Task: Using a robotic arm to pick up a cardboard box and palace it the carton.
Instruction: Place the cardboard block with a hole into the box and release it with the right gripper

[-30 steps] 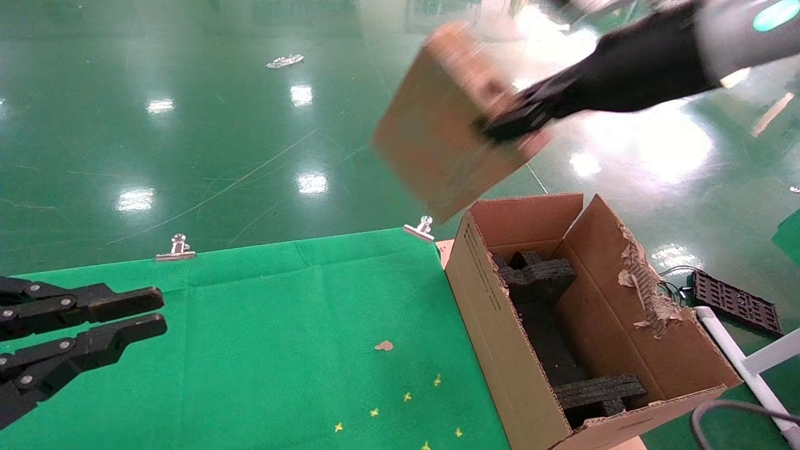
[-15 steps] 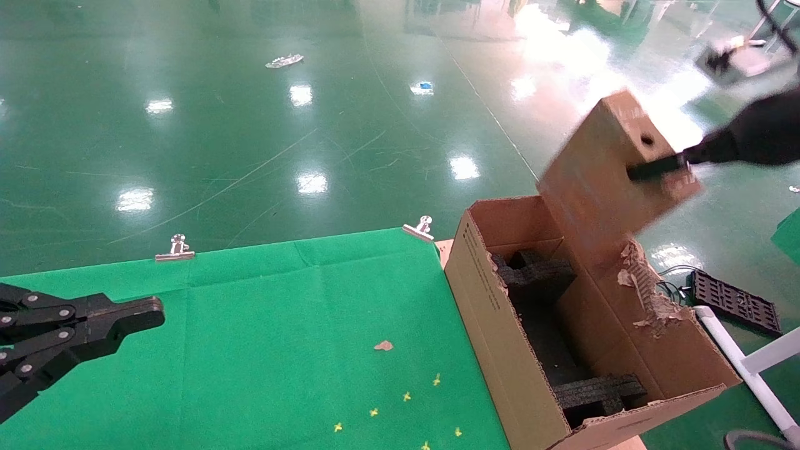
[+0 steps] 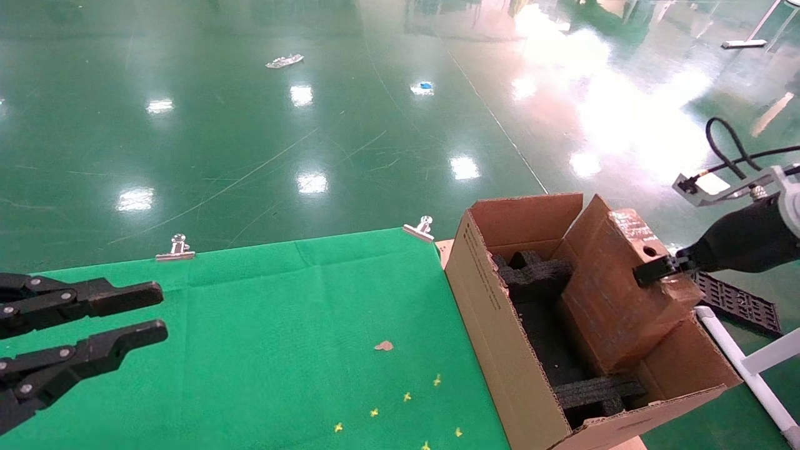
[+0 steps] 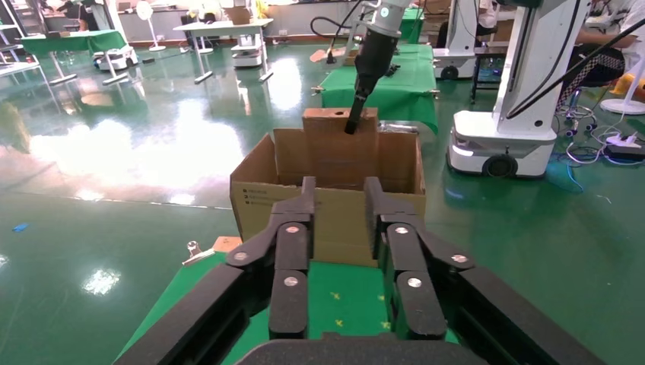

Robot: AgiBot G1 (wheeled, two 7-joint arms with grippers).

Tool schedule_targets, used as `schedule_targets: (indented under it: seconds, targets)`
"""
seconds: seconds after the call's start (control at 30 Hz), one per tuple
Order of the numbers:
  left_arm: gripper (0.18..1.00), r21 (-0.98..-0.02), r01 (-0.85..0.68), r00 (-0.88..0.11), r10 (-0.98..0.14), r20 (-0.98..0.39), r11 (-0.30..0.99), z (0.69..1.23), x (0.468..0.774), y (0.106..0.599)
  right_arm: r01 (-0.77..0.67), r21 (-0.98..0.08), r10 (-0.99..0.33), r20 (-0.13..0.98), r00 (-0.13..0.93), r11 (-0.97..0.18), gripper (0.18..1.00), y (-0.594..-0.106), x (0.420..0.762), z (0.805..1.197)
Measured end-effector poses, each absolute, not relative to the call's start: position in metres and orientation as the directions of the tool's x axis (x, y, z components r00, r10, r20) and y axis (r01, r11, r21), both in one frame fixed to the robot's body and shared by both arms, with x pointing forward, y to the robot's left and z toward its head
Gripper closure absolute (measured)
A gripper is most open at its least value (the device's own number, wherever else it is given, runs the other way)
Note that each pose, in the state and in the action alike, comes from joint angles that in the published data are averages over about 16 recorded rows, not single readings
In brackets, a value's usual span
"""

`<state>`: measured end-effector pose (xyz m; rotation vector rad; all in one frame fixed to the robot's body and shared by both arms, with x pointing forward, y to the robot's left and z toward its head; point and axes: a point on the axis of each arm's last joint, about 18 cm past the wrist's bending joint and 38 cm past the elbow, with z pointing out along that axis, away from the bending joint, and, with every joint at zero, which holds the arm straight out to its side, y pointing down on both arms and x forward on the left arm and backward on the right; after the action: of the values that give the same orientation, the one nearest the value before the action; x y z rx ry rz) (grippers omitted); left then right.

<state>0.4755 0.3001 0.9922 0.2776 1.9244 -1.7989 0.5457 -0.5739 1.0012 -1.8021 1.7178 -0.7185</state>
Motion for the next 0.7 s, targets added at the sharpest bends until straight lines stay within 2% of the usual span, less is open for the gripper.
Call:
schedule_targets:
  seconds: [0.3, 0.7]
  targets:
    - [0.762, -0.879, 0.464, -0.86, -0.178, -0.478, 0.112, 0.992, 0.475, 0.3, -0.747, -0.664, -0.999, 0.032, 0.005, -0.025, 0.85, -0.58, 0.558, 0.972]
    - [0.464, -0.879, 0.464, -0.86, -0.178, -0.478, 0.112, 0.992, 0.475, 0.3, -0.774, -0.633, -0.998, 0.063, -0.007, -0.034, 0.854, -0.575, 0.588, 0.913]
